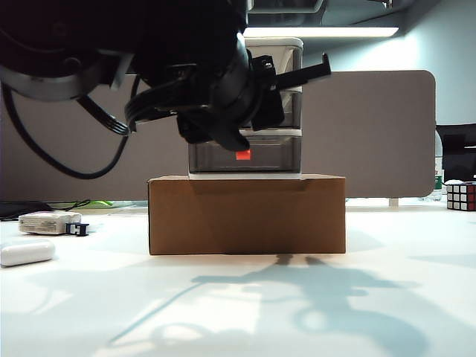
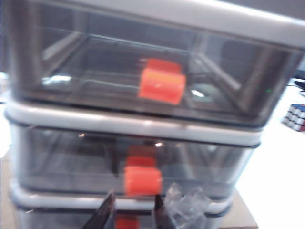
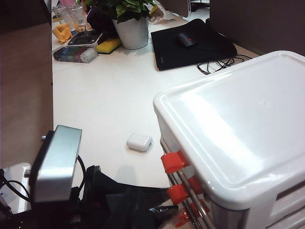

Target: Open the second layer of the drawer on the table, pick up the earphone case on the table and put it in, and finally close the drawer.

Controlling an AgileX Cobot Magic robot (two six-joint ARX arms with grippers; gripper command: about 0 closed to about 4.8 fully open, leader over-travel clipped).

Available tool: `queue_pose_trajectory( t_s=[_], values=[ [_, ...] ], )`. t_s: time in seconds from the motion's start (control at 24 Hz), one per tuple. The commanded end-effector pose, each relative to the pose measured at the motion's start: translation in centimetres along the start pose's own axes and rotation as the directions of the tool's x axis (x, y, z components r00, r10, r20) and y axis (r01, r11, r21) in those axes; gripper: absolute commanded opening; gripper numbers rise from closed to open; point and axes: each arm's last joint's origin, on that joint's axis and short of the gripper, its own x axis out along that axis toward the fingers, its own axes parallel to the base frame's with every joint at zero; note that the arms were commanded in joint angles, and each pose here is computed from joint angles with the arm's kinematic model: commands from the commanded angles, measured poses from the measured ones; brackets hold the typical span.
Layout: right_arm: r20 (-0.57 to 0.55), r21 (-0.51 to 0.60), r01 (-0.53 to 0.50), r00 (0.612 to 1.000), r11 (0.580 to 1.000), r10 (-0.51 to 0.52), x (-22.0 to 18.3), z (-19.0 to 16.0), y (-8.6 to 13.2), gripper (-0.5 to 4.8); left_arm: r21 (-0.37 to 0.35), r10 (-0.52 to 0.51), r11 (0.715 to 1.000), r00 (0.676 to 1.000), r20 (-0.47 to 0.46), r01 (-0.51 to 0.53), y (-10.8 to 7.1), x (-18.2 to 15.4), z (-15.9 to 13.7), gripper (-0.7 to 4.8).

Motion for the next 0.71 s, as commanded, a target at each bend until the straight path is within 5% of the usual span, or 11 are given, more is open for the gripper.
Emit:
queue_pose_trajectory(
  t_s=[0.04, 0.71],
  values=[
    [0.002, -0.007, -0.008, 1.0, 1.0, 0.008, 0.22, 0.0, -0.22, -0.05, -0.018, -0.025, 1.0, 1.0, 0.014, 0.026, -0.13, 0.34, 0.46, 0.93],
    [-0.03, 0.01, -0.015, 0.999, 1.0, 0.015, 0.74, -0.76, -0.71, -0.05, 0.07, -0.04, 0.997, 0.999, 0.032, 0.038, -0.12, 0.5, 0.77, 0.94]
  ],
)
